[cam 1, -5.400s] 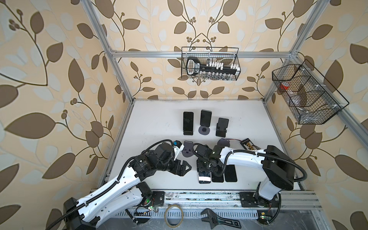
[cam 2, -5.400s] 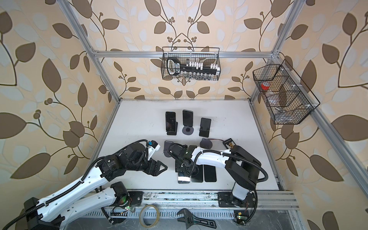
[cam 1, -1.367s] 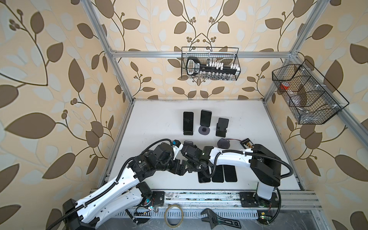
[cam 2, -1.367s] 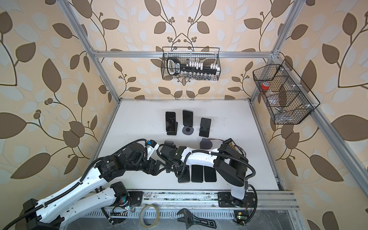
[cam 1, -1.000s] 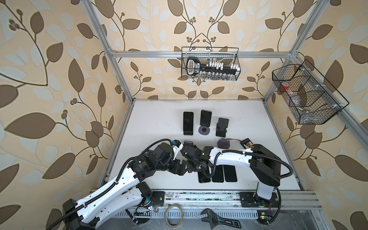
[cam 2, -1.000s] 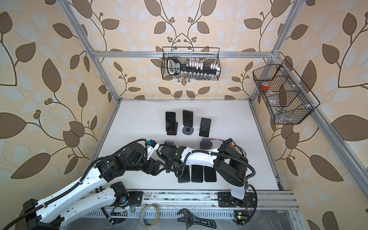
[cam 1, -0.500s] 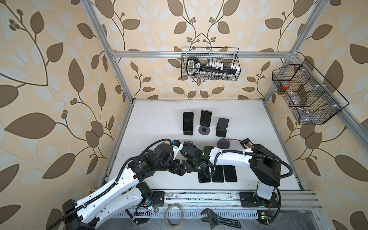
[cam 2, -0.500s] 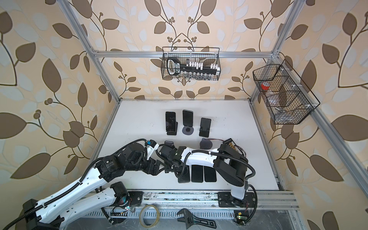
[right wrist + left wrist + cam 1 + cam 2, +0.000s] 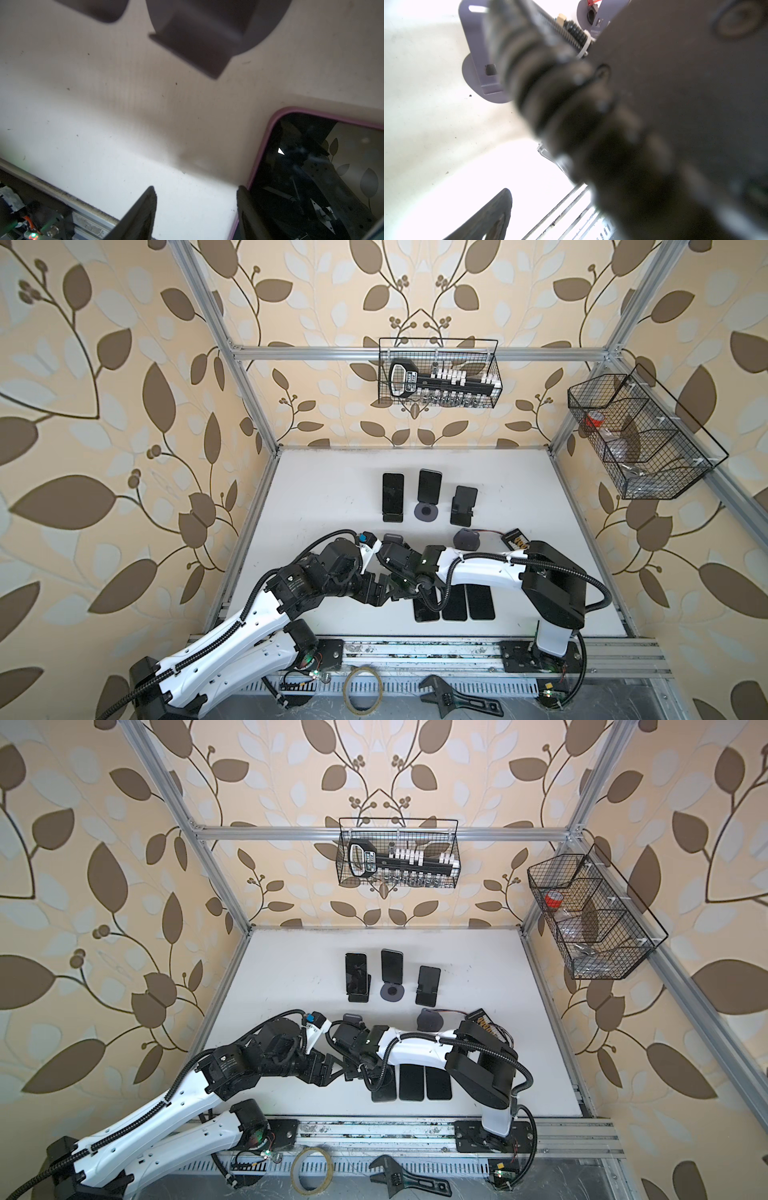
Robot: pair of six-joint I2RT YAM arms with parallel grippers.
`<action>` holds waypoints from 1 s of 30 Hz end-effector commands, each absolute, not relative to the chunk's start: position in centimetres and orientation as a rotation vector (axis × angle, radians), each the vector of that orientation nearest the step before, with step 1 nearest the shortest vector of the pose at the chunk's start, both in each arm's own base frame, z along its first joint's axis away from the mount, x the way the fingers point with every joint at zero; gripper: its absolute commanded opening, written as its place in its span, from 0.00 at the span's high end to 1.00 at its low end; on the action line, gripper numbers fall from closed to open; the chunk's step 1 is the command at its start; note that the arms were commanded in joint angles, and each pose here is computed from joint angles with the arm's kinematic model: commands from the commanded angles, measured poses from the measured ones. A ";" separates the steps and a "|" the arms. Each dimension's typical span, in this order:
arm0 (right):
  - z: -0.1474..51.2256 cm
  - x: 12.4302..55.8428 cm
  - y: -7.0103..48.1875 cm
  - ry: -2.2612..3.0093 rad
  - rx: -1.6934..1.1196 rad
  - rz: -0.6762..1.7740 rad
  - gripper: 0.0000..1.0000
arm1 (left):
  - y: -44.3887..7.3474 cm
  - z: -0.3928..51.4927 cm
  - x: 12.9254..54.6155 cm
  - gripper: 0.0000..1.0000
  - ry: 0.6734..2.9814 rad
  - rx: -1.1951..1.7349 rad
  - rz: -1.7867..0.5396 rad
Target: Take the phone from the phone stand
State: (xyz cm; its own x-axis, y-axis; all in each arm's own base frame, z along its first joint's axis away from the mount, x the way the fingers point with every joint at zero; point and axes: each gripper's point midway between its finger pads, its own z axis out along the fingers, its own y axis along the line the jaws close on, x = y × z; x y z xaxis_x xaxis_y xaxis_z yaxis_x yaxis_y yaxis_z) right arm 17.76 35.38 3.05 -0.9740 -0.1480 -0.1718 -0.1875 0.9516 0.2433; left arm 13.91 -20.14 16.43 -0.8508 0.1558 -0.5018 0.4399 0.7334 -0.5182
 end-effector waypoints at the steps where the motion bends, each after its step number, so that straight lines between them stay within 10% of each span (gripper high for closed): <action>1: 2.1 17.7 34.6 2.971 -0.235 0.317 0.37 | -19.9 16.7 13.9 0.06 2.476 0.454 -0.893; 30: 1.7 17.9 34.0 2.978 -0.223 0.286 0.37 | -19.9 16.8 13.9 0.06 2.473 0.452 -0.890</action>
